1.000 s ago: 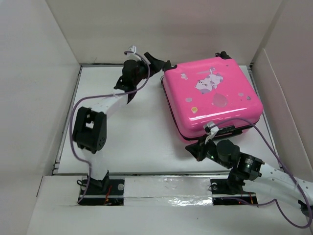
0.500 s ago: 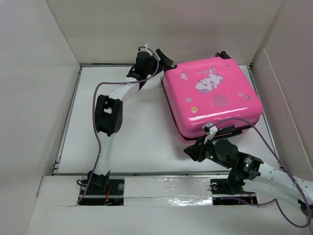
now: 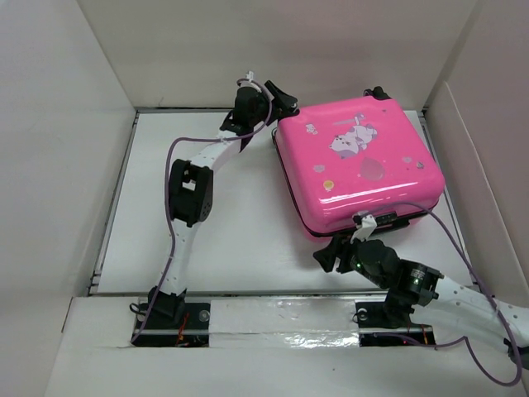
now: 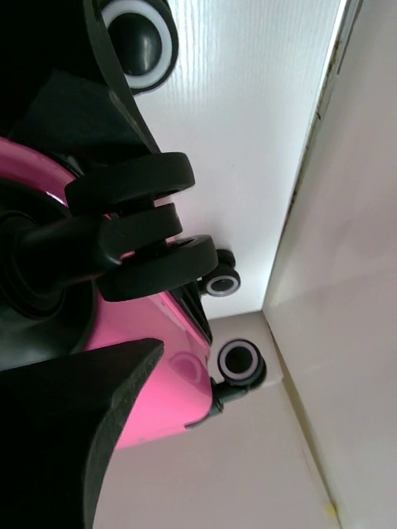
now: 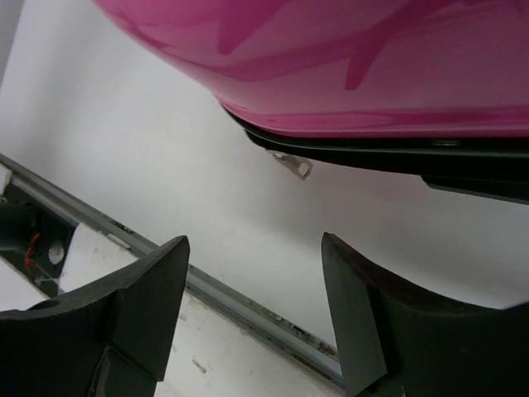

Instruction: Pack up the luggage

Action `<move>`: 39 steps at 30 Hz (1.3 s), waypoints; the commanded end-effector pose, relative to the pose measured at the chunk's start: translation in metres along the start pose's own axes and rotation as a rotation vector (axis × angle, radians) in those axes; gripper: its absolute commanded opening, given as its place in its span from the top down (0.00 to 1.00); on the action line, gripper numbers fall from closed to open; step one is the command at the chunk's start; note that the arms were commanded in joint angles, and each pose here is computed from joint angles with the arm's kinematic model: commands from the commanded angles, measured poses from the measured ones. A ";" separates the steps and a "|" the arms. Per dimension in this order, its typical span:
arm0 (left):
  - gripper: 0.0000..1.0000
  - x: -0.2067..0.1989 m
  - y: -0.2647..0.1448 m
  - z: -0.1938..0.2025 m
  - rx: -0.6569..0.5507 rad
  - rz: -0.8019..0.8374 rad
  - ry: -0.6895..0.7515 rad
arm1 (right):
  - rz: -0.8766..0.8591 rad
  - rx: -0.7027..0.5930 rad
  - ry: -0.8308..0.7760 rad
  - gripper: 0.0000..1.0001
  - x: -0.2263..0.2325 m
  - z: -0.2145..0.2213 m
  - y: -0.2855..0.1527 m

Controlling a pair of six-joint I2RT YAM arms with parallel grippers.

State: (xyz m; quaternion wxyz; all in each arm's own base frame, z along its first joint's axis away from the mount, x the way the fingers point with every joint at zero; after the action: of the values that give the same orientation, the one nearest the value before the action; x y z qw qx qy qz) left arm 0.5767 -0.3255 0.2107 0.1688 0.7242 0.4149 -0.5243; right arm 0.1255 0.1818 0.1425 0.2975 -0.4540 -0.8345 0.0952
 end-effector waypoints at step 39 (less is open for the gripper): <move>1.00 -0.171 -0.054 -0.056 -0.162 0.416 -0.006 | 0.099 -0.205 -0.008 0.29 -0.009 -0.013 0.042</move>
State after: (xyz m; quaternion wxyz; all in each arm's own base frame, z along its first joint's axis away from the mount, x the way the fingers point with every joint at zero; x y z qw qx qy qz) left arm 0.5765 -0.3304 0.2740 0.2433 0.7195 0.3761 -0.5308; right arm 0.1588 0.1979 0.1271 0.2469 -0.5027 -0.8267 0.0531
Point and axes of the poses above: each gripper's point midway between its finger pads, its own y axis out along the fingers, its own x axis along the line the jaws close on, z = x × y, the point moved 3 cm from there along -y, back along the fingers, and after that the axes turned 7 degrees about -y, right-handed, at the moved point
